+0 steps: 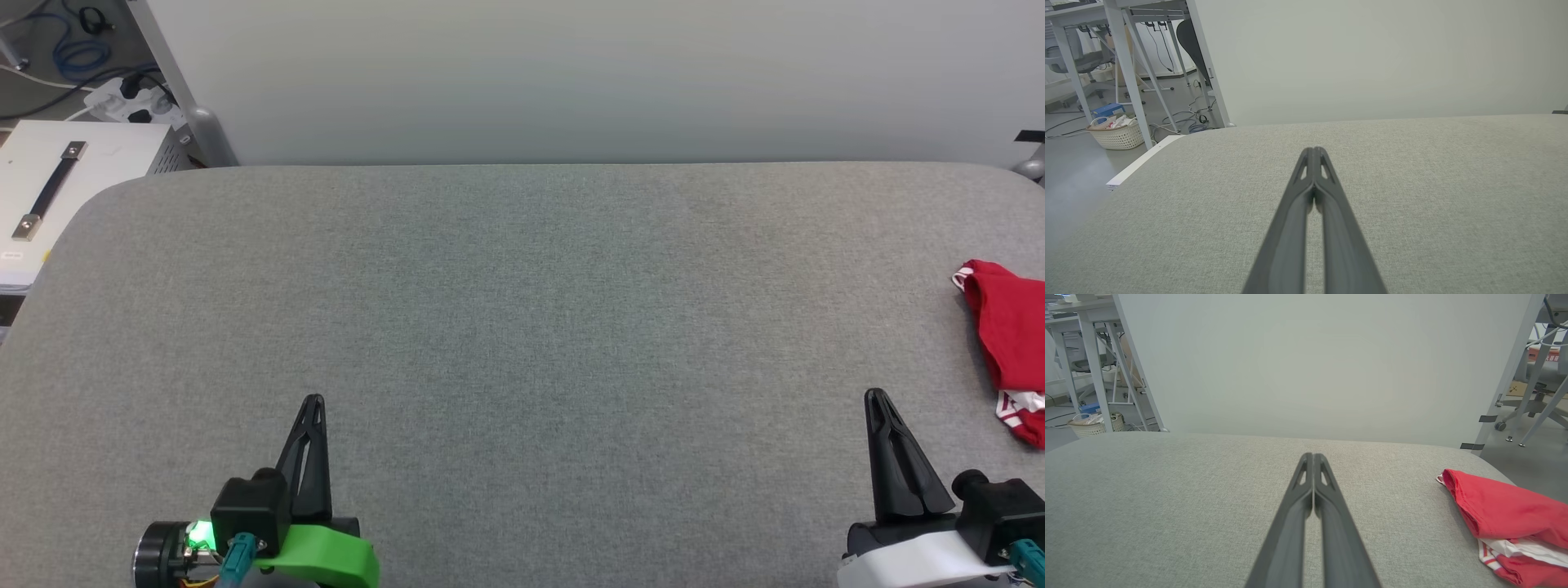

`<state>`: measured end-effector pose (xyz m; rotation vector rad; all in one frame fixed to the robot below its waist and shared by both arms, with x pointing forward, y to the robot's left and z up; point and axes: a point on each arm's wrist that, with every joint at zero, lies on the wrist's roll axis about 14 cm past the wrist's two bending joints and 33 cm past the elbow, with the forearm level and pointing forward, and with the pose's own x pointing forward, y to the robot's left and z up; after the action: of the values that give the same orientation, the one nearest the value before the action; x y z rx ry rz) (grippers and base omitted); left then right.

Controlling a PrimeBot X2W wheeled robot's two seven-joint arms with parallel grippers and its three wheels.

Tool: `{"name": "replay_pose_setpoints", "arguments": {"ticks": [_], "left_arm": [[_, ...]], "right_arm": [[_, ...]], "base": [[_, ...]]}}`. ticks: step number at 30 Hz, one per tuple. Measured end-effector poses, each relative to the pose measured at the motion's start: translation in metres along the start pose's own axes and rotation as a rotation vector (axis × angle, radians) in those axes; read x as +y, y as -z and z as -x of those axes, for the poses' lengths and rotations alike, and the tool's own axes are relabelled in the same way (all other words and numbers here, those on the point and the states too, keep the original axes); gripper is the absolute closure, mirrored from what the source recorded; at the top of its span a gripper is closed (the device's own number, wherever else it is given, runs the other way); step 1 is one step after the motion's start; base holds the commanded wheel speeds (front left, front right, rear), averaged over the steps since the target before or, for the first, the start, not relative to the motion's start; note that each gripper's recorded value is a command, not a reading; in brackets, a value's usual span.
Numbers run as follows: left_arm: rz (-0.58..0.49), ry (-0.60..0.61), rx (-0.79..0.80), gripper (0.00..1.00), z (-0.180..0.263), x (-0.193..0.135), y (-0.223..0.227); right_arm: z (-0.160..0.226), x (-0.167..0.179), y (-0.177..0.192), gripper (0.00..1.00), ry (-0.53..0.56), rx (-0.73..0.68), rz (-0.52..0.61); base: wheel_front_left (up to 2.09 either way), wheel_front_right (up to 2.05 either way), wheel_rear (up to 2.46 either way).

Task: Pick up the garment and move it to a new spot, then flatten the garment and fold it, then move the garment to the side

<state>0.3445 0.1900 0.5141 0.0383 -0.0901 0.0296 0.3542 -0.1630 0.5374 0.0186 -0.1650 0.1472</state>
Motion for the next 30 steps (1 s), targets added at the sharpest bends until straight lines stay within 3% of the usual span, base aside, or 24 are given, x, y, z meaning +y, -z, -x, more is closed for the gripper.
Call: {"name": "replay_pose_setpoints", "arguments": {"ticks": [30], "left_arm": [[-0.003,0.011,0.041,1.00,-0.0037,-0.0027,0.0028]], "right_arm": [[-0.0017,-0.0004,0.0062,1.00,0.005,0.053,0.012]], "base": [[0.00,0.00,0.00]]}}
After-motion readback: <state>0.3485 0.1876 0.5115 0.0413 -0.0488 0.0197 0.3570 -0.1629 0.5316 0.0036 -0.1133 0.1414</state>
